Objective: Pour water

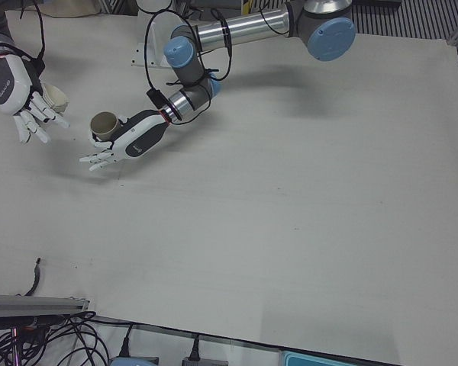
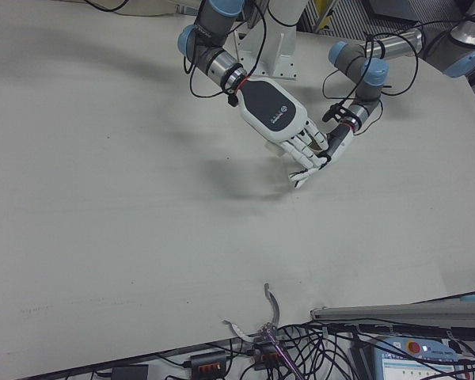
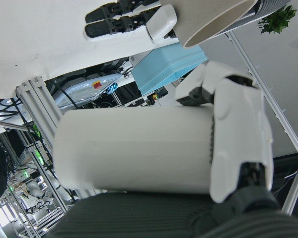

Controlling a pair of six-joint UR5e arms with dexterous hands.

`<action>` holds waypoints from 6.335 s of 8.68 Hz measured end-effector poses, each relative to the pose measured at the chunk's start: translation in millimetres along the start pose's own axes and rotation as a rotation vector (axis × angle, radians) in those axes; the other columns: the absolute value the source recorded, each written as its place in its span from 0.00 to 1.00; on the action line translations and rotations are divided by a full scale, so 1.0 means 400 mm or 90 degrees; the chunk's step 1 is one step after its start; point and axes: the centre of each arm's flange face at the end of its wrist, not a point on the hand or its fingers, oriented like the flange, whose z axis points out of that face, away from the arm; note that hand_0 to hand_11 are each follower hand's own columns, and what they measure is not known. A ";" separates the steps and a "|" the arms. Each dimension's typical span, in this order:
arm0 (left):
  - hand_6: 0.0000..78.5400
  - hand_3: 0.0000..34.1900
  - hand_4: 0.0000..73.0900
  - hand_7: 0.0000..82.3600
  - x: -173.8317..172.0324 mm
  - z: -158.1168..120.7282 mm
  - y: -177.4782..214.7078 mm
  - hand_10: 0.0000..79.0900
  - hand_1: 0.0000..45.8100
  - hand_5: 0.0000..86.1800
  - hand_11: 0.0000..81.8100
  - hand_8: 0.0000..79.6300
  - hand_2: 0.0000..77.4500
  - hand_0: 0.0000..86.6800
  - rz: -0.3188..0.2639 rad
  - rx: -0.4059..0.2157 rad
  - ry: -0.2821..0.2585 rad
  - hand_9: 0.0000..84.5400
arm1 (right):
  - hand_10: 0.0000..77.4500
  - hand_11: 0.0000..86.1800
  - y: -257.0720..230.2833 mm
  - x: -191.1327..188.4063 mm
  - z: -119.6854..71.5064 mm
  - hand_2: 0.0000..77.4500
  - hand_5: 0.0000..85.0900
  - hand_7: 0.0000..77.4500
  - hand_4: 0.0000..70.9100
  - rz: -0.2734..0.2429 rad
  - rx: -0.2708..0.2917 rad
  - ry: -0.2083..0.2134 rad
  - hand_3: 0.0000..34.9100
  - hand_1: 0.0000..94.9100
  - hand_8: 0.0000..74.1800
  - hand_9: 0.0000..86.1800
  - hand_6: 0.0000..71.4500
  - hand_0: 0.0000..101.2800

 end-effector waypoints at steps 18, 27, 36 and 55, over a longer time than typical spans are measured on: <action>0.17 0.00 0.68 0.07 0.612 -0.940 -0.781 0.14 0.65 0.46 0.25 0.10 0.41 0.92 0.062 0.276 0.178 0.03 | 0.03 0.06 -0.460 0.284 -0.246 0.71 0.15 0.73 0.43 0.493 0.316 -0.134 0.00 0.27 0.40 0.44 0.61 0.49; 0.03 0.00 0.31 0.01 0.603 -1.116 -0.980 0.01 0.30 0.06 0.03 0.00 0.03 0.69 0.017 0.246 0.222 0.01 | 0.01 0.03 -0.445 0.311 -0.247 0.73 0.15 0.65 0.38 0.493 0.316 -0.121 0.00 0.26 0.36 0.40 0.60 0.49; 0.04 0.00 0.14 0.00 0.757 -1.422 -0.844 0.01 0.37 0.00 0.05 0.00 0.02 0.89 0.015 0.231 0.325 0.01 | 0.01 0.02 -0.468 0.364 -0.270 0.73 0.14 0.68 0.40 0.482 0.329 -0.105 0.00 0.25 0.36 0.40 0.61 0.50; 0.04 0.00 0.20 0.02 0.768 -1.434 -0.669 0.03 0.54 0.00 0.07 0.00 0.01 0.92 0.011 0.197 0.303 0.01 | 0.00 0.01 -0.411 0.311 -0.209 0.20 0.04 0.11 0.00 0.599 0.239 -0.192 0.87 0.14 0.01 0.01 0.11 0.45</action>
